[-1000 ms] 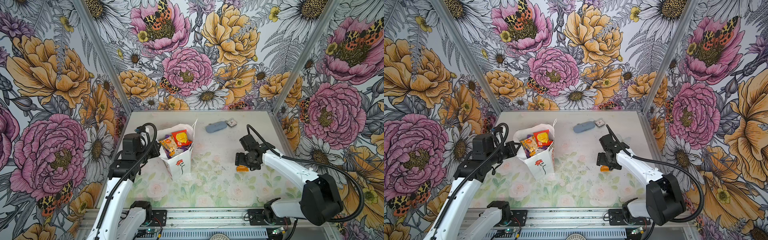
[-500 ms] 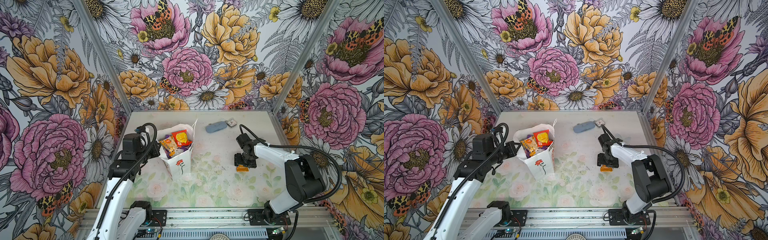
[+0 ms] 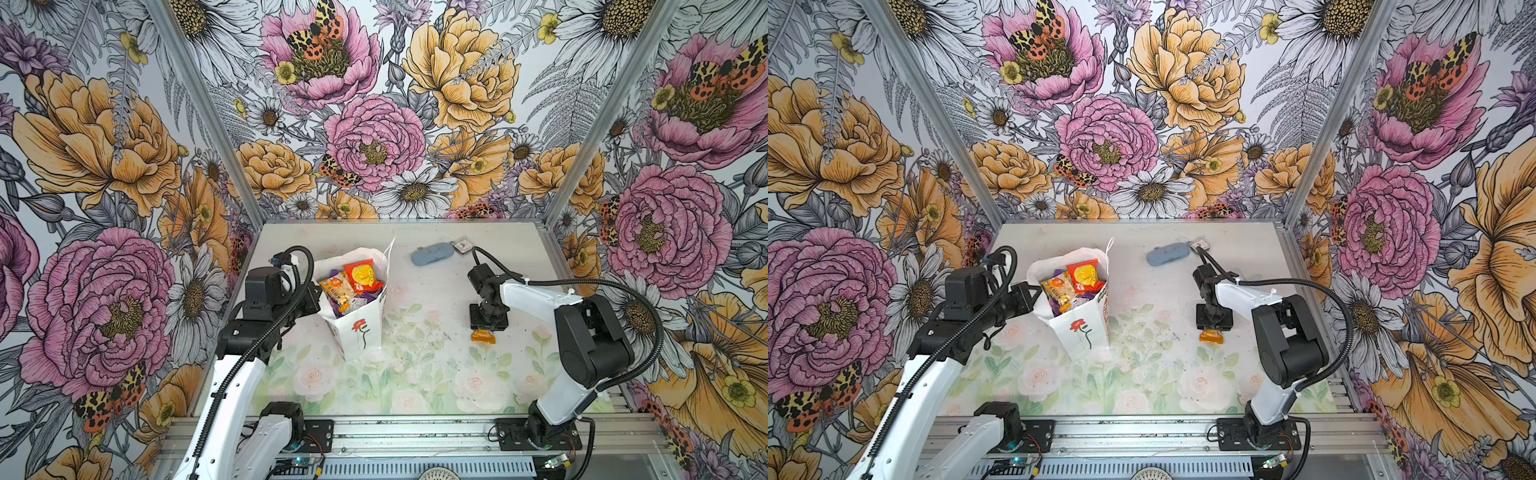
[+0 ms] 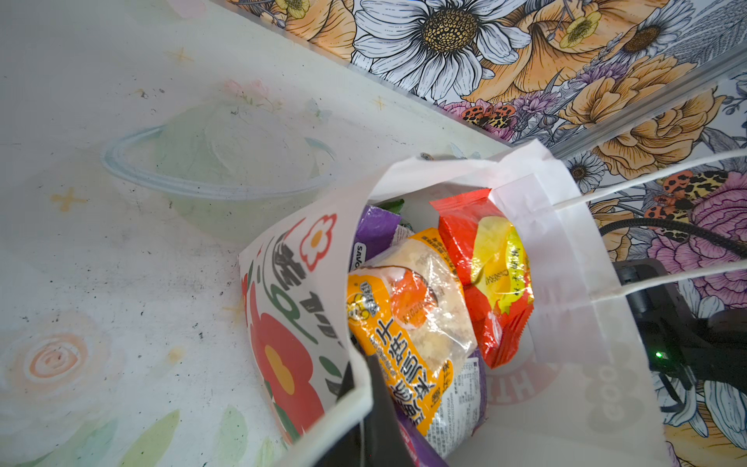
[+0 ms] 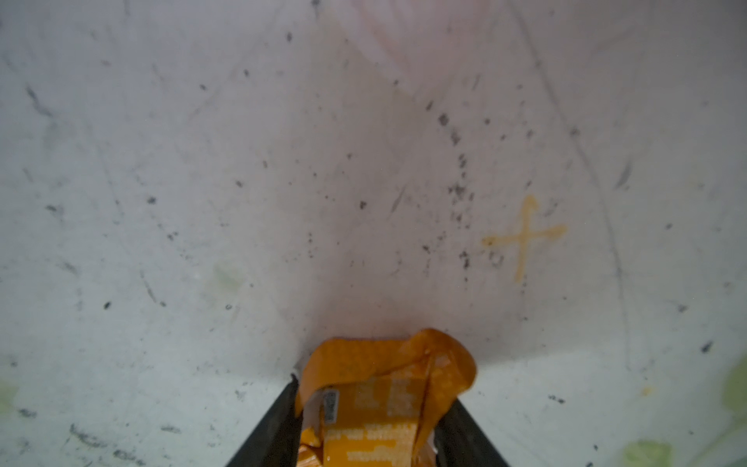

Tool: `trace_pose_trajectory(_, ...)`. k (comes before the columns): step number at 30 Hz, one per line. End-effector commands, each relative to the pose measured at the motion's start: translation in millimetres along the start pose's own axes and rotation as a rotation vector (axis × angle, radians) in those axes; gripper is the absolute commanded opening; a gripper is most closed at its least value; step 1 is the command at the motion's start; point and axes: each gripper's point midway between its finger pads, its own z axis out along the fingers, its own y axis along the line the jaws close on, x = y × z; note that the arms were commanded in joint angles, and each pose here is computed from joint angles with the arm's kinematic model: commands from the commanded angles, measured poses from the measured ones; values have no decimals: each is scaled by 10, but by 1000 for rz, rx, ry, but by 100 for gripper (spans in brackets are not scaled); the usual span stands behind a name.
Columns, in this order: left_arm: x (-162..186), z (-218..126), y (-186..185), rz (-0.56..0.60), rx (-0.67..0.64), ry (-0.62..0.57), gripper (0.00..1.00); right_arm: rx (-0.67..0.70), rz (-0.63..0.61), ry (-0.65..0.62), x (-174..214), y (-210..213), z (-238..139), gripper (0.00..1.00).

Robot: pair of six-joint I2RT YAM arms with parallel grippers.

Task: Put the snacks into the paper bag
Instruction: 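Lower the right gripper and close it on the orange wrapped snack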

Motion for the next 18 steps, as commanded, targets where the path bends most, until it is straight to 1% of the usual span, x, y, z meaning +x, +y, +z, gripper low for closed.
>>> trace_pose_trajectory(1, -310, -129, -132, 44, 47, -135, 4, 16, 6, -26, -113, -13, -11, 49)
trace_pose_trajectory(6, -311, -130, -134, 44, 47, -135, 4, 17, 13, -16, -109, -9, 17, 44)
trace_pose_trajectory(15, -310, -135, -135, 44, 48, -135, 4, 7, 27, -33, -97, -11, -38, 26)
trace_pose_trajectory(18, -313, -135, -132, 44, 46, -137, 4, -5, 27, -43, -65, -14, -86, 23)
